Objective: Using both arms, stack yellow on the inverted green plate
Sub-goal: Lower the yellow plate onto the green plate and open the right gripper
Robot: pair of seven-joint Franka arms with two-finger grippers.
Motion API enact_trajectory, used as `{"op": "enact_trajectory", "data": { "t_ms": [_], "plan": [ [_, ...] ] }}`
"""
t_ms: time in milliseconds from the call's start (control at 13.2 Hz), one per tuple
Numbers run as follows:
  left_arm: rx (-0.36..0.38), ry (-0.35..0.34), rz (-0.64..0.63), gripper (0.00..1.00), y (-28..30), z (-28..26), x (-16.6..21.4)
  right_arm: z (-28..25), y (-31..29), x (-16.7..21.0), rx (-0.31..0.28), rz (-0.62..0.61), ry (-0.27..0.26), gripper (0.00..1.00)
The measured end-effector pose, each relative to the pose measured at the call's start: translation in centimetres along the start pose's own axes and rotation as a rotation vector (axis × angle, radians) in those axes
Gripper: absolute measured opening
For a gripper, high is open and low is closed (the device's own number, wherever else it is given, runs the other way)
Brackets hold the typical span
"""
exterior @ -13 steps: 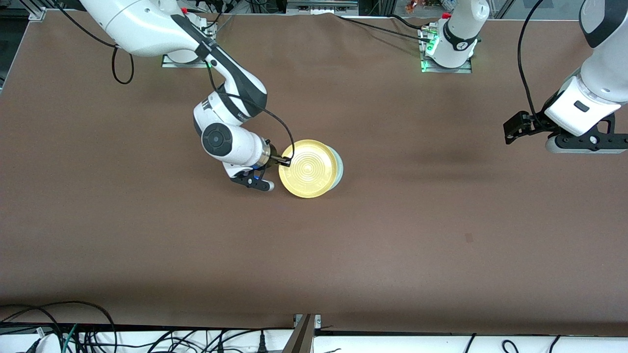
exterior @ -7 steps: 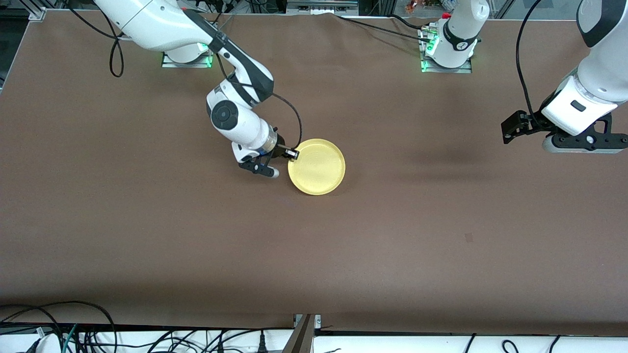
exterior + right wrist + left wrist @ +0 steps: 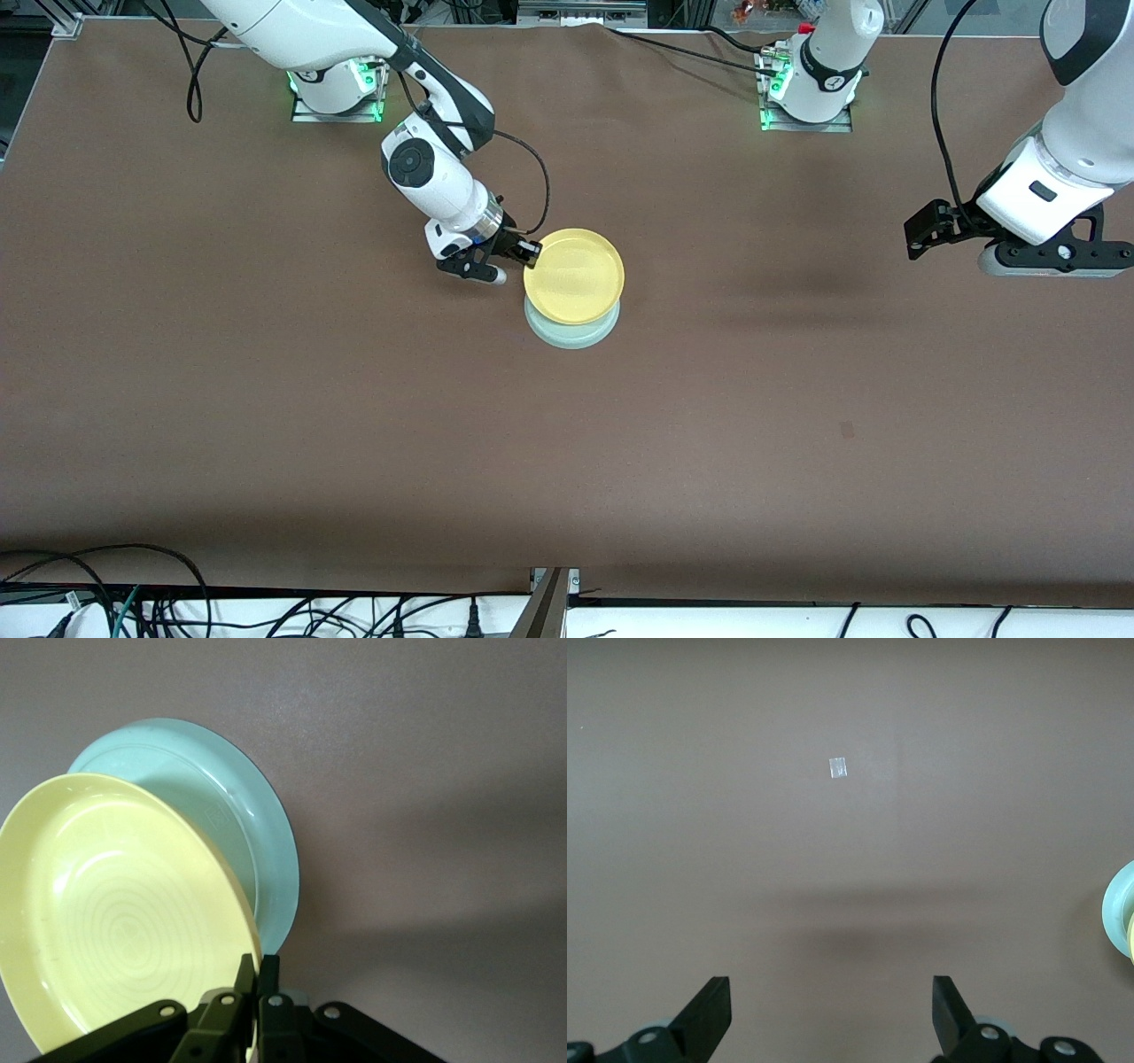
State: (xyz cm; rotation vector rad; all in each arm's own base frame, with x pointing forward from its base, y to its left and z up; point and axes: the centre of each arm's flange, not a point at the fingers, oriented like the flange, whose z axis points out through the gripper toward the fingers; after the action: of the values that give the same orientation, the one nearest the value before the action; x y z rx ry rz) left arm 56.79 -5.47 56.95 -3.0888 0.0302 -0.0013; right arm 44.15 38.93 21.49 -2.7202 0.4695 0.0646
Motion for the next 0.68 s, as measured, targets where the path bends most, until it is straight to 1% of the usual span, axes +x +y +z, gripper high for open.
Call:
{"op": "enact_trajectory", "data": {
  "t_ms": [378, 681],
  "plan": [
    [0.000, 0.000, 0.001, 1.00, 0.1, 0.0, 0.0, -0.1, 0.1, 0.4, 0.045, 0.007, 0.036, 0.03],
    [0.000, -0.001, -0.005, 1.00, -0.2, 0.0, 0.0, 1.7, 1.6, 1.3, 0.035, 0.020, 0.062, 0.03]
  ]
}}
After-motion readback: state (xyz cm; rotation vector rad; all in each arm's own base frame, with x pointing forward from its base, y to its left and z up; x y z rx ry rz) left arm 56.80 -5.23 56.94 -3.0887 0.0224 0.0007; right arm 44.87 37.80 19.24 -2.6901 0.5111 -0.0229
